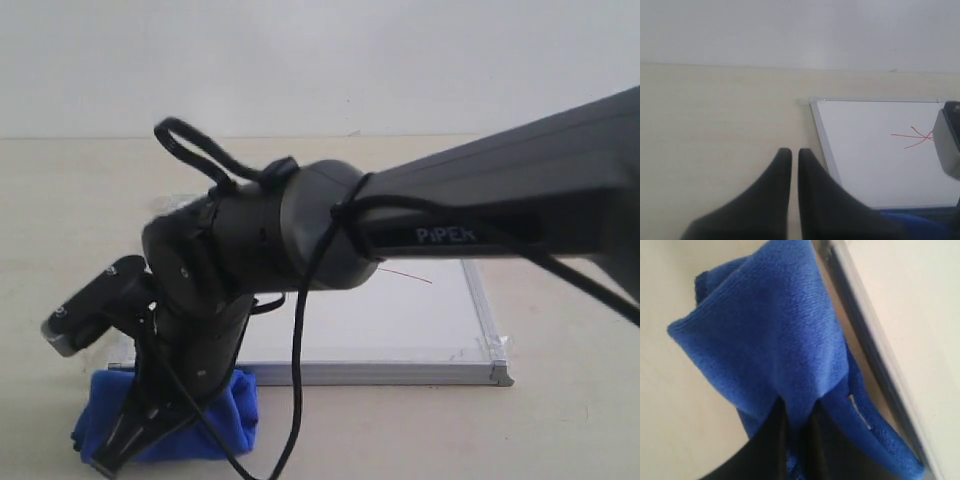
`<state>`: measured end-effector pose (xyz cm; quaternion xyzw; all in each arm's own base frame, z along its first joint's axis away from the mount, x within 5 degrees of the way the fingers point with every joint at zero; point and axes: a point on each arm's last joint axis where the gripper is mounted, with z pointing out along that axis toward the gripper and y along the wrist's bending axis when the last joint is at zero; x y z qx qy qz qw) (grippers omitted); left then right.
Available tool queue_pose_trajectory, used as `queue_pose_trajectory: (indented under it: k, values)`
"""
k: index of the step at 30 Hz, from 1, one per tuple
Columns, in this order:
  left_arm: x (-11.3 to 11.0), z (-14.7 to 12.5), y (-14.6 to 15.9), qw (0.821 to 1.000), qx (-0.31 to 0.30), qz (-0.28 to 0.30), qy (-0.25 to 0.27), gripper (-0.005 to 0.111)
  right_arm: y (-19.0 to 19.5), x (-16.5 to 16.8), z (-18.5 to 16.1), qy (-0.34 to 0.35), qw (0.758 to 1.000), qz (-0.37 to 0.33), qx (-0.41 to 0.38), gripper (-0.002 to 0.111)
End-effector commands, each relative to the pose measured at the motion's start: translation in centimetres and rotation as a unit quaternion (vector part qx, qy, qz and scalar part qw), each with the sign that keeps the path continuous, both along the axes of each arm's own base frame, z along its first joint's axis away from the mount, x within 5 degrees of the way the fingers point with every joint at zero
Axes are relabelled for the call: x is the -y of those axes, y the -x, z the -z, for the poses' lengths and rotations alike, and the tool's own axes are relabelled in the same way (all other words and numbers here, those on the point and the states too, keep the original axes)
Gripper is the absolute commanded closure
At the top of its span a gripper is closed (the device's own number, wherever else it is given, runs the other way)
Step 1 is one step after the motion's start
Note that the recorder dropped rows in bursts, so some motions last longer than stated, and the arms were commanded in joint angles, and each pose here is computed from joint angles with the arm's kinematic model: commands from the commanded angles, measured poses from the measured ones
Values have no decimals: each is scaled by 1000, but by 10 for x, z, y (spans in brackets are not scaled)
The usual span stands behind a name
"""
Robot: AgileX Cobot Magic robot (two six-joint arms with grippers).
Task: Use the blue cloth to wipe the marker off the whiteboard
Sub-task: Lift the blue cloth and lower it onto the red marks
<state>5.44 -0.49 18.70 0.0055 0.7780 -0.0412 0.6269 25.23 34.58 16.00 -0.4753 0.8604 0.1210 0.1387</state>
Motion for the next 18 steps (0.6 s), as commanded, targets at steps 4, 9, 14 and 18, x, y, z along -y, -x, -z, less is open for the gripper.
queue_pose_trajectory:
  k: [4, 9, 14, 18]
  values:
    - [0, 0, 0, 1000, 4, -2, -1, 102, -11, -6, -89, -54, 994, -18, 90, 108]
    - [0, 0, 0, 1000, 4, -2, -1, 102, -37, 5, -109, -23, 982, 25, 184, 108]
    - [0, 0, 0, 1000, 4, -2, -1, 102, -72, 33, -111, -33, 976, 94, 193, 108]
    - [0, 0, 0, 1000, 4, -2, -1, 102, -98, 62, -104, -33, 974, 154, 163, 108]
